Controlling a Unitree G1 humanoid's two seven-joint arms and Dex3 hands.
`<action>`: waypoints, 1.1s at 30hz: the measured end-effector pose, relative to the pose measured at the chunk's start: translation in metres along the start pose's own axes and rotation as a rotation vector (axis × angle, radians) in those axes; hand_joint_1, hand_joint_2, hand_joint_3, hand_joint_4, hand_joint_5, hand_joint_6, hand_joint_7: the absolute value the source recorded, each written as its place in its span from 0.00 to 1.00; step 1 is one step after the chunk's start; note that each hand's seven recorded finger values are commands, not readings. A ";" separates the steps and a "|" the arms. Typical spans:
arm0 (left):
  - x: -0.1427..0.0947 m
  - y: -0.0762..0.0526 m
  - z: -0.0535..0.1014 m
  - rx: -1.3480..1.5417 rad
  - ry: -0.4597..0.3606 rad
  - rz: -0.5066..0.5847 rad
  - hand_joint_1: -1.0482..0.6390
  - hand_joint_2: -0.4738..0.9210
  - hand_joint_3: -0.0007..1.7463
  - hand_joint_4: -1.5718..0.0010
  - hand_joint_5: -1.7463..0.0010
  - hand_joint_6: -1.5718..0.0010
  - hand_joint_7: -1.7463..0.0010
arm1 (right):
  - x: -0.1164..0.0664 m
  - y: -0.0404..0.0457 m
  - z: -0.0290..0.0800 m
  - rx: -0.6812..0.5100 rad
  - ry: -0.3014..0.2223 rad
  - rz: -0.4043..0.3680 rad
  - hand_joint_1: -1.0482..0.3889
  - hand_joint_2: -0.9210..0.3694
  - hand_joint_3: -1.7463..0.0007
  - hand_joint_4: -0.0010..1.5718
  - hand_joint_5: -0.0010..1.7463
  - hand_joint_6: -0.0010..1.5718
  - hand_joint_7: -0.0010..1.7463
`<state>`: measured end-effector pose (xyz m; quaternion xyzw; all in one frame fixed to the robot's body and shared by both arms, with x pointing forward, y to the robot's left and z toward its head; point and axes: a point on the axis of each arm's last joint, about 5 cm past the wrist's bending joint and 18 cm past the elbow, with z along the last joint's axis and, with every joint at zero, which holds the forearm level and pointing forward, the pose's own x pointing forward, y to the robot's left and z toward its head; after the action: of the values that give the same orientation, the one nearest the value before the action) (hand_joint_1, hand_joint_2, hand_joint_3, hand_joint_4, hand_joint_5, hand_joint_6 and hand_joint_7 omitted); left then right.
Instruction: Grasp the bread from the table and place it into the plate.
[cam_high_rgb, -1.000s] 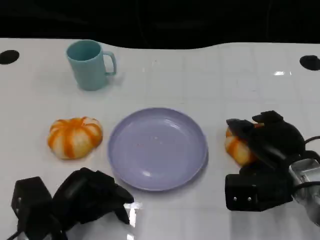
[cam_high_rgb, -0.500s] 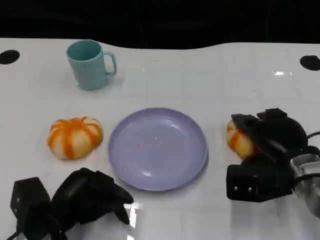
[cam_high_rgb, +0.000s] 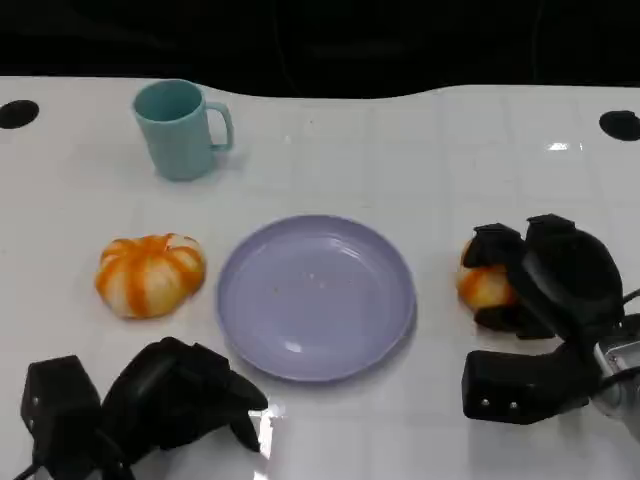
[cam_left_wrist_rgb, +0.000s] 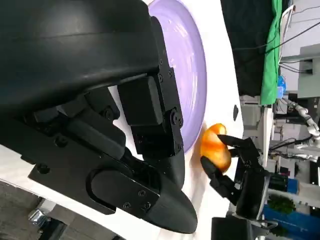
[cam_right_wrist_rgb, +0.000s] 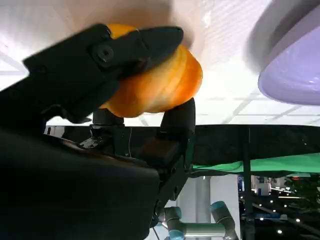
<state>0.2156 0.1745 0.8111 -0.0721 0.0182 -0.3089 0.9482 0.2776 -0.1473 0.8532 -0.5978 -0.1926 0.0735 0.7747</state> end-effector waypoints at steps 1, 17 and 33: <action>0.000 0.000 0.000 0.000 0.000 0.000 0.00 0.94 0.00 0.20 0.50 0.01 0.97 | 0.000 0.0000 0.000 0.001 -0.003 -0.008 0.57 0.37 0.40 0.58 1.00 0.43 1.00; 0.000 0.000 0.001 0.007 -0.002 0.007 0.00 0.94 0.00 0.20 0.49 0.00 0.97 | 0.008 -0.0057 0.004 0.045 -0.042 -0.132 0.64 0.49 0.26 0.64 1.00 0.47 1.00; 0.000 -0.001 0.000 0.008 0.000 0.009 0.00 0.94 0.00 0.22 0.49 0.00 0.97 | 0.033 -0.0318 0.045 0.305 -0.280 -0.187 0.66 0.58 0.09 0.66 1.00 0.54 0.92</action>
<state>0.2154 0.1739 0.8116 -0.0682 0.0173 -0.3046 0.9499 0.2862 -0.1040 0.9000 -0.4373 -0.3396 0.1120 0.8252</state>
